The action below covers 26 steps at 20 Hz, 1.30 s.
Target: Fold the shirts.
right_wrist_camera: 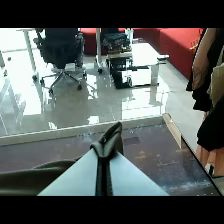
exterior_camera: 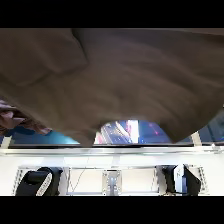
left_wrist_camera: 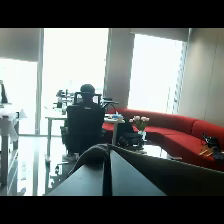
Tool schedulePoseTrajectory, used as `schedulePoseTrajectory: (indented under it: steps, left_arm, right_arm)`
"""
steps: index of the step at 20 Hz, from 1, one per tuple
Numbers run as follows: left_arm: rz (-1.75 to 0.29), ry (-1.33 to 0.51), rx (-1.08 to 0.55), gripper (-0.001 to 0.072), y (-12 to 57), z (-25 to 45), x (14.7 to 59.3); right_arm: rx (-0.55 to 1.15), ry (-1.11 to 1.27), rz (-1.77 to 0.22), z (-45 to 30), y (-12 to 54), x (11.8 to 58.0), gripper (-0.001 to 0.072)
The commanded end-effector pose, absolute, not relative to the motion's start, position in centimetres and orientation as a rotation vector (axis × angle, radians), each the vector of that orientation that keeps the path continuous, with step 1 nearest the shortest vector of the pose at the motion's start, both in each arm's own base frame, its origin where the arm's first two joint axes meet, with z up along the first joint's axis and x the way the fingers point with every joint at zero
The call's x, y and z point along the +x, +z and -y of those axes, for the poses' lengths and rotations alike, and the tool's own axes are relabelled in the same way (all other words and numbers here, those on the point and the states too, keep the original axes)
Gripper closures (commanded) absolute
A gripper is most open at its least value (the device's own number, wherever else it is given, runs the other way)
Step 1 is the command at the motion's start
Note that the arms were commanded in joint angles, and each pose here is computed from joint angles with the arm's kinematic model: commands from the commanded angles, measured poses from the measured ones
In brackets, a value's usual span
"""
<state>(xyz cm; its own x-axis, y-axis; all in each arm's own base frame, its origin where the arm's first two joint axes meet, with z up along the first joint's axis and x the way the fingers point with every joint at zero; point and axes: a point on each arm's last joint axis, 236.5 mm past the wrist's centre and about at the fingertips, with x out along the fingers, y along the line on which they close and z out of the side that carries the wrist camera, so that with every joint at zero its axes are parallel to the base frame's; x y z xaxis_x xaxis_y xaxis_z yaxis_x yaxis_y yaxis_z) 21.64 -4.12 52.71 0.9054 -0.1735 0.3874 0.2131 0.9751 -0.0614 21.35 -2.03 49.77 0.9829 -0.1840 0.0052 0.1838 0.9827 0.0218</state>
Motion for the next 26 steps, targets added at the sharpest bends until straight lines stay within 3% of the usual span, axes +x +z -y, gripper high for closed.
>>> schedulePoseTrajectory:
  steps: [1,5,8,12,15,19,23,26]
  left_arm:
    - [0.450,-0.189,-0.100,0.0697,54.7,3.7,20.1]
    - [0.367,-0.167,-0.054,0.0698,53.7,3.5,20.3]
    - [0.062,-0.178,-0.040,0.0698,46.6,4.5,27.0]
    - [-0.167,-0.174,-0.040,0.0698,39.2,5.3,36.6]
    - [-0.285,-0.162,-0.052,0.0698,32.6,5.9,44.9]
    - [-0.380,-0.123,-0.156,0.0698,22.6,6.6,54.5]
    - [-0.442,-0.095,-0.178,0.0698,13.2,6.8,59.9]
    - [-0.493,-0.085,-0.178,0.0698,9.3,6.7,61.0]
  right_arm:
    - [-0.054,-0.218,0.074,0.8,52.5,19.5,0.0686]
    - [-0.022,-0.106,0.048,-0.8,52.4,20.6,0.0686]
    - [0.096,0.087,-0.060,-1.4,50.1,24.1,0.0686]
    - [0.249,0.137,-0.210,3.2,45.6,29.2,0.0686]
    - [0.372,0.201,-0.375,5.2,37.9,35.5,0.0686]
    - [0.334,0.110,-0.635,5.7,21.6,46.5,0.0686]
    - [0.357,0.055,-0.710,4.2,8.8,55.7,0.0686]
    - [0.477,0.020,-0.692,4.2,3.8,58.9,0.0686]
